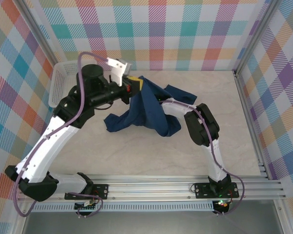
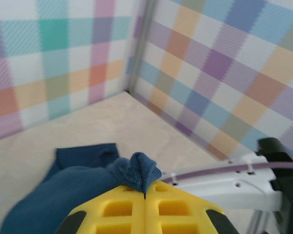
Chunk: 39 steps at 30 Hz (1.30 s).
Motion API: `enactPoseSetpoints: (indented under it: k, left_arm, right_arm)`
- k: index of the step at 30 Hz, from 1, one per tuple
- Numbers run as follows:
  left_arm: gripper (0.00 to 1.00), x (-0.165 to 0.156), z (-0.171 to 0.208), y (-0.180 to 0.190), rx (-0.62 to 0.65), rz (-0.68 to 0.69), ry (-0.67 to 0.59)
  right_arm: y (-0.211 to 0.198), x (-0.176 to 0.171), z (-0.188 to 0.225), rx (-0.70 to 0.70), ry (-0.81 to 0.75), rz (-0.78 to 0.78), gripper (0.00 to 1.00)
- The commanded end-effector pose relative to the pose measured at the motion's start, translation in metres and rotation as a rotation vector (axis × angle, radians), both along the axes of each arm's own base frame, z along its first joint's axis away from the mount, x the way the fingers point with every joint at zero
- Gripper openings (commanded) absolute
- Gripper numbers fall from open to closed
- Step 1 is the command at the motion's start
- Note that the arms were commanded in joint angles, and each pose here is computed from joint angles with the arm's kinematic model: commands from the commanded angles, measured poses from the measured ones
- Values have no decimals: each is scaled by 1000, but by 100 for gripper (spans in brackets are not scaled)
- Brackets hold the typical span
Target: Fold the inside-out t-shirt
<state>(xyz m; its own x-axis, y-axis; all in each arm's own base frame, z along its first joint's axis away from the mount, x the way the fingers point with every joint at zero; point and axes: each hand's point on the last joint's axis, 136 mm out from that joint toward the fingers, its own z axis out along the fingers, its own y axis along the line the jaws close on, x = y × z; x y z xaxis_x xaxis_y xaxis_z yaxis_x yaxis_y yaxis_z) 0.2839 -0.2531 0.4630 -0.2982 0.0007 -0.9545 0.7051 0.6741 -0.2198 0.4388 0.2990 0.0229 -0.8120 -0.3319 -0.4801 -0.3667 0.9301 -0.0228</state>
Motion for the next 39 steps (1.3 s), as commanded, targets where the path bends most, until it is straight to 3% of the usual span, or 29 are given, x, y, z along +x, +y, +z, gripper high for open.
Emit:
enactPoseSetpoints:
  k: [1,4,11,13,15,17,21,30,34,39]
  left_arm:
    - [0,14,22,40,-44,203,-85]
    - [0,39,2,73,-4,386,-42]
    - [0,112,-102,165,109,752,192]
    - [0,129,-137,168,162,755,257]
    - [0,140,-167,149,174,667,327]
    - [0,147,-193,123,120,563,406]
    - [0,147,-232,89,18,426,519]
    - [0,160,-318,122,184,603,693]
    - [0,154,-345,121,204,594,746]
    - [0,127,-372,133,213,619,780]
  right_arm:
    - [-11,-36,-29,-55,153,61,12]
    - [-8,-39,-6,-8,123,92,1]
    - [-2,-69,78,199,27,232,0]
    - [12,-82,107,328,5,300,0]
    - [33,-89,136,479,-7,346,0]
    - [47,-88,162,590,-41,371,0]
    - [53,-78,208,675,-171,402,0]
    - [34,-104,275,902,-250,581,0]
    - [16,-103,291,925,-301,557,0]
    - [-27,-79,306,813,-415,406,0]
